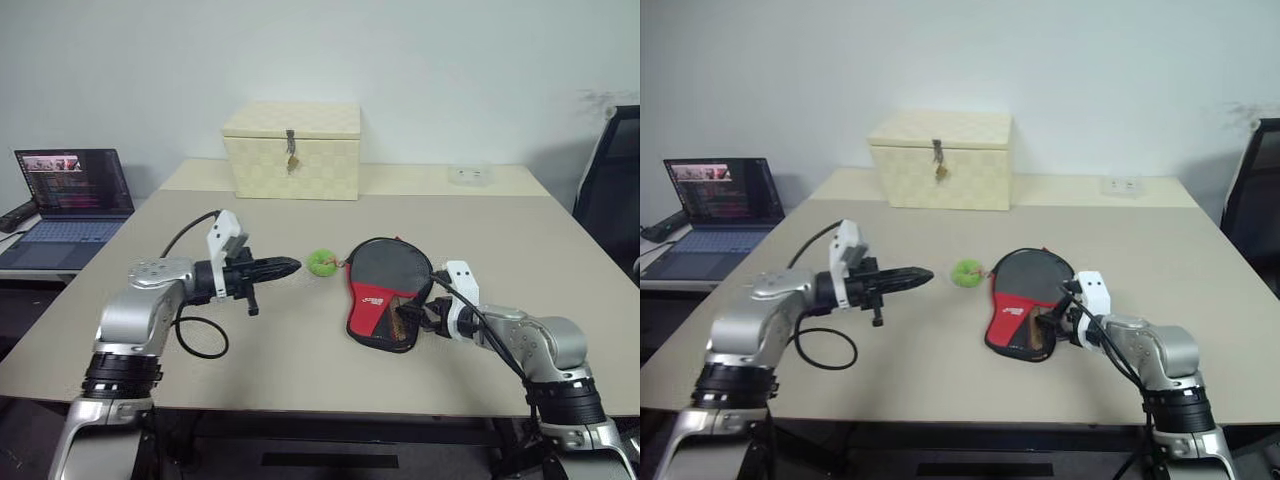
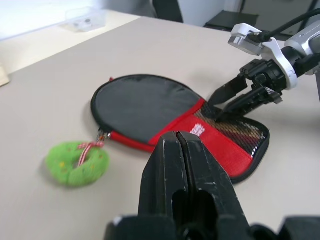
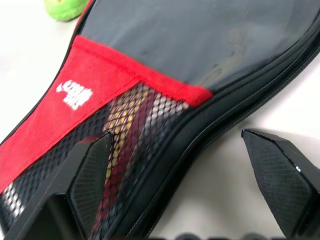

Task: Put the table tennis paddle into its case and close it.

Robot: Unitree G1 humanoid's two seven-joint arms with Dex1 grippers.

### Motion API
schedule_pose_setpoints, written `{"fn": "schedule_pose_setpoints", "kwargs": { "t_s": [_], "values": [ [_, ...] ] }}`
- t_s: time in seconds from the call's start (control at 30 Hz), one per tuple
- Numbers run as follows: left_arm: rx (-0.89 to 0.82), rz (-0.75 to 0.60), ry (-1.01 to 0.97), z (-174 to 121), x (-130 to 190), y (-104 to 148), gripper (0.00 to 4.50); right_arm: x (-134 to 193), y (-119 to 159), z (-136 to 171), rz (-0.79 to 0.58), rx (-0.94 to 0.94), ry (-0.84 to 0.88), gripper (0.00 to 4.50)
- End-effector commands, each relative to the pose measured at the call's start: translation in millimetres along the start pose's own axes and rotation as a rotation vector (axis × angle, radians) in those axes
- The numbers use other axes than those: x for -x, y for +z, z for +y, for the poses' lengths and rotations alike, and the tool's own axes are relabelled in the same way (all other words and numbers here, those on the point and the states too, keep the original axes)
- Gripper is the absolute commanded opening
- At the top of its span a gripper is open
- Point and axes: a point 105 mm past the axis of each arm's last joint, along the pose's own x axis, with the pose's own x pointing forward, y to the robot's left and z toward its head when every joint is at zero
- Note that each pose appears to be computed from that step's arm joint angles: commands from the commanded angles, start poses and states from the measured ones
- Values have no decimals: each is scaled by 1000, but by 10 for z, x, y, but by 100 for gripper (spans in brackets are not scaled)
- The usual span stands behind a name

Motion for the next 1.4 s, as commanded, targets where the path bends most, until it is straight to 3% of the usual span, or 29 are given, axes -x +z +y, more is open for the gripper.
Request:
{"fn": "schedule_pose_setpoints", "kwargs": {
  "t_s": [0.03,0.27,0.4,0.5,0.67,0.8,1.03,1.23,1.4],
  "values": [
    [-49,-34,22,0,75,179,1,-75,12,29,-4,-4,-4,447],
    [-59,-31,36,2,73,186,1,-136,-28,-42,17,-30,-22,447],
    [-59,-24,42,3,95,171,0,-85,-51,-145,24,-37,-46,361],
    [-60,-18,44,5,109,163,0,-98,-86,-106,34,-61,-24,265],
    [-63,-10,43,2,128,154,0,-158,-103,101,41,-86,55,88],
    [-35,1,-2,-91,183,92,0,-220,-96,322,46,-78,146,11],
    [46,49,-113,-400,349,-114,0,-210,-130,869,89,2,369,1],
    [98,66,-183,-659,356,-225,0,-97,-217,976,131,28,415,1],
    [107,74,-183,-704,360,-261,0,10,-302,982,155,31,408,1]
  ]
}}
